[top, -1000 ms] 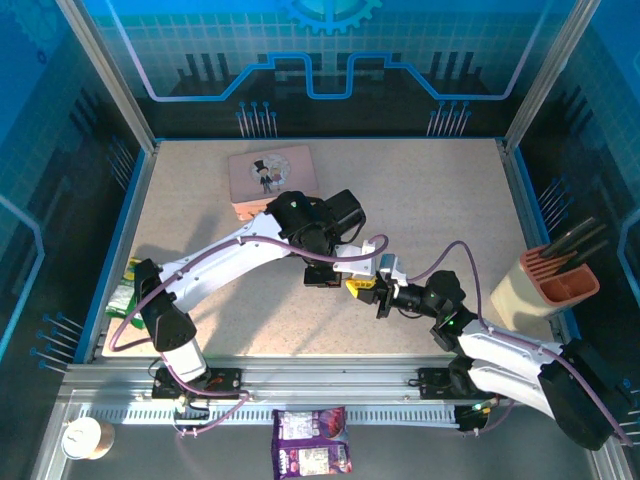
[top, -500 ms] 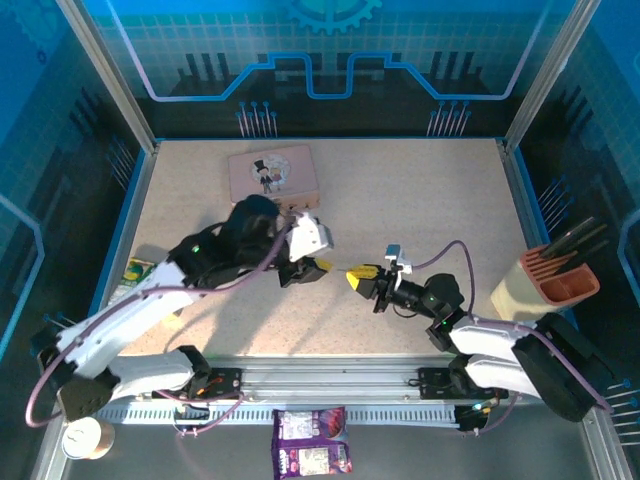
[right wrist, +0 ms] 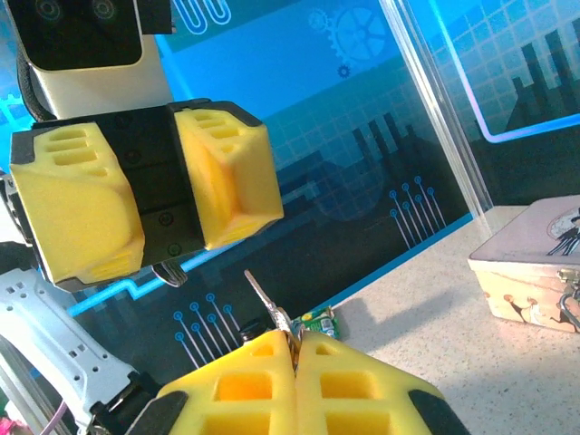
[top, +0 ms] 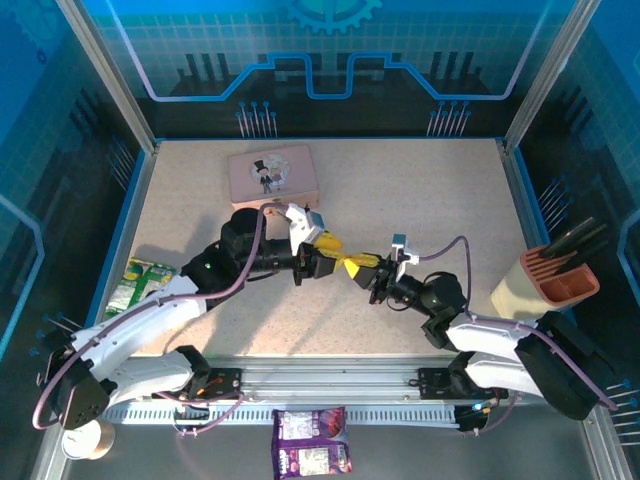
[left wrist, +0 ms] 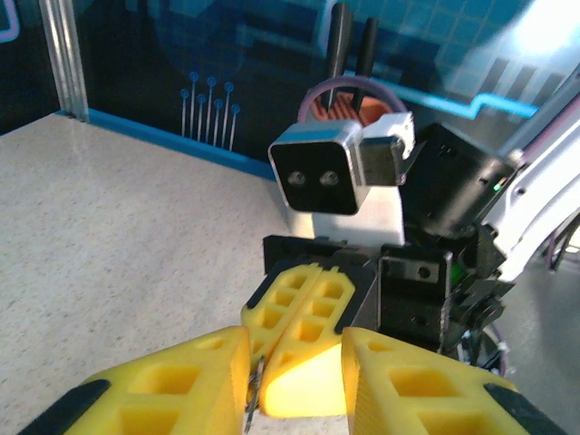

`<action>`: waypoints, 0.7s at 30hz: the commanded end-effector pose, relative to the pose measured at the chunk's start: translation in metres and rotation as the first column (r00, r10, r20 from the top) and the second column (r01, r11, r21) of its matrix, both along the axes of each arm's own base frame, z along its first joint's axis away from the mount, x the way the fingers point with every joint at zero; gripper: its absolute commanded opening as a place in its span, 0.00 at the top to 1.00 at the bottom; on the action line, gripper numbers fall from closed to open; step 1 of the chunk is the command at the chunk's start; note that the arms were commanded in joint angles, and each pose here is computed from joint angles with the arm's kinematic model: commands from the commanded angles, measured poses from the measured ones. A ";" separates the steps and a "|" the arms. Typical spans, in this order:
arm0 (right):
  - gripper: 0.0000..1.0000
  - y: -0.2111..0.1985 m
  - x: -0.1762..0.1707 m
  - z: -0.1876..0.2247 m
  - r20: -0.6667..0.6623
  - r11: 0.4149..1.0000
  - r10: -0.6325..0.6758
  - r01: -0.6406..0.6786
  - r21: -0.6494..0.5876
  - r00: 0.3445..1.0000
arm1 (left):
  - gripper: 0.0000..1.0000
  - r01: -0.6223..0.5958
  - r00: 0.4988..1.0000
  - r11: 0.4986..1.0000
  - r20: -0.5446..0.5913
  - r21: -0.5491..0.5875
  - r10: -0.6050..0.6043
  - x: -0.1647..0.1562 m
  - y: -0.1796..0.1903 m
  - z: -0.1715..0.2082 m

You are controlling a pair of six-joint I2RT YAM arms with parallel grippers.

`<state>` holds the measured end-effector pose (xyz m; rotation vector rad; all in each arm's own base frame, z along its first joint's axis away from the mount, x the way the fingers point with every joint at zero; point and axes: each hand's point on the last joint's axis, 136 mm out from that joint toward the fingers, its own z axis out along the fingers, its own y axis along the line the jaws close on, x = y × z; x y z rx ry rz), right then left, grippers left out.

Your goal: Unlock the padlock with the key

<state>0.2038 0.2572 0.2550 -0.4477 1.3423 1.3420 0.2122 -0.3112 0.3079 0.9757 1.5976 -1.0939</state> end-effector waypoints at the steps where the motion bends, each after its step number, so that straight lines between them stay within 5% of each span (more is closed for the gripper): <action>1: 1.00 -0.005 -0.003 0.025 0.043 0.997 -0.019 0.016 0.075 0.999 | 0.72 0.050 0.999 0.997 -0.012 -0.054 -0.051 -0.004 -0.006 0.009; 9: 1.00 -0.012 -0.005 0.035 0.057 0.994 -0.038 0.032 0.108 0.998 | 0.68 0.062 0.998 0.997 -0.027 -0.045 -0.064 -0.004 -0.008 0.005; 21: 1.00 -0.014 -0.005 0.046 0.064 0.990 -0.044 0.035 0.137 0.997 | 0.78 0.122 0.991 0.992 -0.057 -0.039 -0.124 -0.010 -0.014 0.003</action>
